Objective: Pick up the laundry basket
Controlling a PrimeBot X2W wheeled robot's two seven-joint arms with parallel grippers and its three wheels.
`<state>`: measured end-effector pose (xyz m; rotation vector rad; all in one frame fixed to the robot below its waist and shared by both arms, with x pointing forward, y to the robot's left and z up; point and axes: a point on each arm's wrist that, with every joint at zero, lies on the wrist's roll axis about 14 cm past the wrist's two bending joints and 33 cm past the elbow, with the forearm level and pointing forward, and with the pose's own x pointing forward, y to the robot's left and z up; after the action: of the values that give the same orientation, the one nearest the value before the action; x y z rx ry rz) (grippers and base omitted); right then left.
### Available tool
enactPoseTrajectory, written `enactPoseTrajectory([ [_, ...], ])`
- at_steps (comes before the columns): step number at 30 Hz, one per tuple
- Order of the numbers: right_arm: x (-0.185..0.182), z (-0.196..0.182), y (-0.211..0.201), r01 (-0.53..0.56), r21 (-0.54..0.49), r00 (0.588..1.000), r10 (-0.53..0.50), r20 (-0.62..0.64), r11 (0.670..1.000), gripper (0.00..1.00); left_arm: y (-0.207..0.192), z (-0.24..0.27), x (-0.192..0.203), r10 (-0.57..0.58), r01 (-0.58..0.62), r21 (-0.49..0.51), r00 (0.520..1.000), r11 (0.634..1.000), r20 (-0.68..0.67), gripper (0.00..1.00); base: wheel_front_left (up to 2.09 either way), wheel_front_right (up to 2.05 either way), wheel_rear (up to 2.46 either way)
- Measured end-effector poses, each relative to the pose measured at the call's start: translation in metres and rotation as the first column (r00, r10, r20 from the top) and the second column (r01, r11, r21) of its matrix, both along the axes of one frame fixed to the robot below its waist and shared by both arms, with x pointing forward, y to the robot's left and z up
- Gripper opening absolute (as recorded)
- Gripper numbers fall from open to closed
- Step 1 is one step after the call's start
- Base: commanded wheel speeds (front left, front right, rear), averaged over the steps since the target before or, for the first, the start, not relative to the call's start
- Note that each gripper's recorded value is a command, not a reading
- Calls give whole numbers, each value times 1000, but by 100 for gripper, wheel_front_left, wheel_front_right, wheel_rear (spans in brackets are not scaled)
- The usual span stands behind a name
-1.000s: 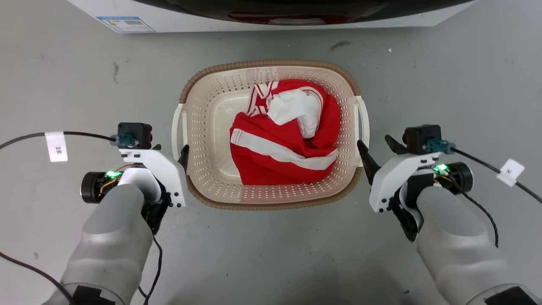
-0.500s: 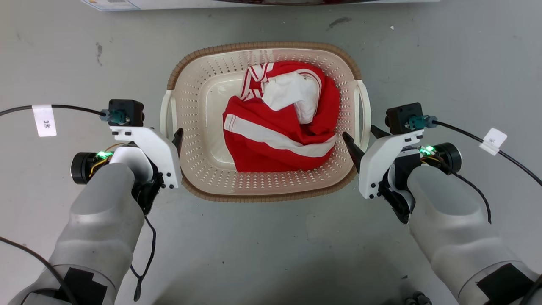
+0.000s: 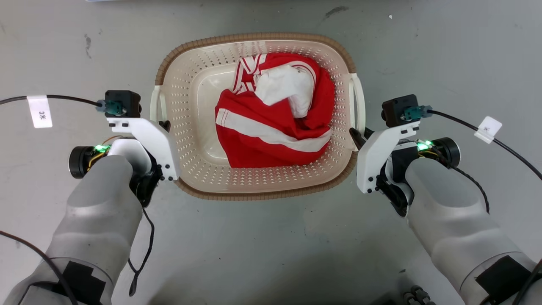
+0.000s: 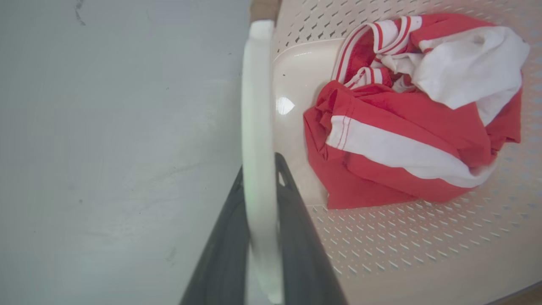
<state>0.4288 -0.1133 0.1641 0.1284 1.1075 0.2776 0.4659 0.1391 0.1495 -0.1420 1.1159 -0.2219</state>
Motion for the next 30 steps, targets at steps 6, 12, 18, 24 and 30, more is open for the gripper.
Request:
enactPoseTrajectory([
  [6, 2, 7, 3, -9, 5, 1000, 9, -1, 1000, 0, -4, 7, -4, 7, -7, -15, 1000, 1000, -23, 0, 0, 0, 0],
  [12, -3, 19, 3, -22, -3, 999, 22, -37, 1000, 0, -6, 22, -6, 7, -7, -20, 999, 1000, -39, 0, 0, 0, 0],
  [18, -20, 37, 3, -29, -6, 994, 28, -104, 1000, 0, -9, 46, -13, 16, -18, -30, 999, 999, -44, 0, 0, 0, 0],
  [24, -44, 62, 2, -32, -4, 985, 31, -170, 999, 0, -13, 77, -25, 19, -20, -39, 999, 999, -43, 0, 0, 0, 0],
  [30, -55, 89, -2, -31, -15, 982, 28, -189, 999, 0, -17, 105, -46, 19, -23, -53, 998, 998, -67, 0, 0, 0, 0],
])
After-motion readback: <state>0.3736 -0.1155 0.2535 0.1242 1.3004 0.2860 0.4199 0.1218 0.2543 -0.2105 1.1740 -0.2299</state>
